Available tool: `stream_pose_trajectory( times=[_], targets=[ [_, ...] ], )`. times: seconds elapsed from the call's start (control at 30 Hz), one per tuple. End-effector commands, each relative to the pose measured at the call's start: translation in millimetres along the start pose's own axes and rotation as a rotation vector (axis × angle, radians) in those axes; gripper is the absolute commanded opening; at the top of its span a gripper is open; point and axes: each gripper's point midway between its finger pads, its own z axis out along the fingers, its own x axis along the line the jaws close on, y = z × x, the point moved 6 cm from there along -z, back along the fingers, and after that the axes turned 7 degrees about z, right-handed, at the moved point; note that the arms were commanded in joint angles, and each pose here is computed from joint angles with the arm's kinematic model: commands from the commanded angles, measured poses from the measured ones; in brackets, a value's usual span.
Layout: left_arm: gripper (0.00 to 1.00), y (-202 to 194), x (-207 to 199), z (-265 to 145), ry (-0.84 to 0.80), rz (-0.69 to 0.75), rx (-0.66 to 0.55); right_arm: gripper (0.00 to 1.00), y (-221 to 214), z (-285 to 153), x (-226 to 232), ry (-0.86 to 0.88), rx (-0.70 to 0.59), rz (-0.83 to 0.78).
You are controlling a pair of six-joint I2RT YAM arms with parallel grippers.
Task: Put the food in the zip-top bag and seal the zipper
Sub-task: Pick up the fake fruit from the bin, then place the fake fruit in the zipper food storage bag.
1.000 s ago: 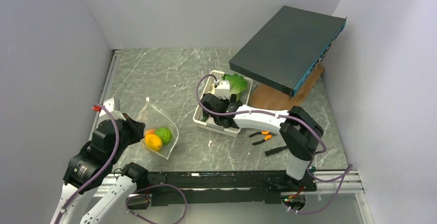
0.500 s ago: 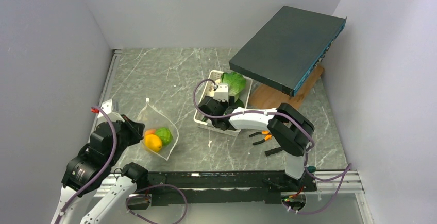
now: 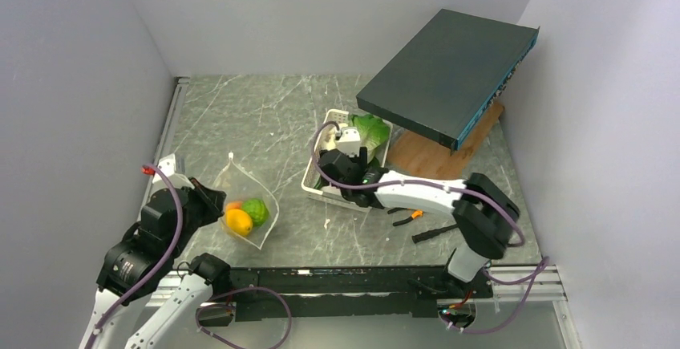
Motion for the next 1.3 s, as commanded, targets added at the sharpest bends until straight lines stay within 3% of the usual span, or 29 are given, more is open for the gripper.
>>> stream_pose_trajectory(
  times=[0.0,0.1,0.33,0.43,0.57,0.83,1.0,1.13,1.27],
  targets=[
    [0.00,9.0,-10.2,5.7,-0.034,-0.015,-0.027,0.06,36.7,-48.7,13.5,0.204,-0.038,0.026],
    [0.00,9.6,-11.8,8.1,-0.036,-0.018,-0.029,0.00,56.6,-75.8,21.1,0.361,-0.068,0.012],
    [0.00,14.6,-14.7,8.7,-0.036,-0.043,-0.044,0.01,100.9,-177.6,77.3,1.111,-0.102,-0.136],
    [0.00,15.6,-16.6,9.4,-0.038,-0.051,-0.040,0.03,103.4,-212.0,105.3,1.304,-0.085,-0.226],
    [0.00,14.1,-20.2,11.3,-0.051,-0.080,-0.025,0.05,92.8,-230.3,146.6,1.309,-0.095,-0.312],
    [0.00,12.6,-23.6,6.8,-0.090,-0.118,-0.020,0.11,91.3,-208.6,165.4,1.156,-0.157,-0.201],
    [0.00,7.2,-26.0,9.8,-0.116,-0.144,-0.011,0.35,85.2,-177.2,180.2,0.994,-0.120,-0.193],
    [0.00,5.6,-26.6,10.3,-0.124,-0.152,-0.008,0.81,85.8,-165.2,183.0,0.910,-0.121,-0.196],
    [0.00,6.9,-25.4,8.7,-0.118,-0.153,-0.014,0.96,91.0,-170.9,181.5,0.929,-0.150,-0.194]
  ],
)
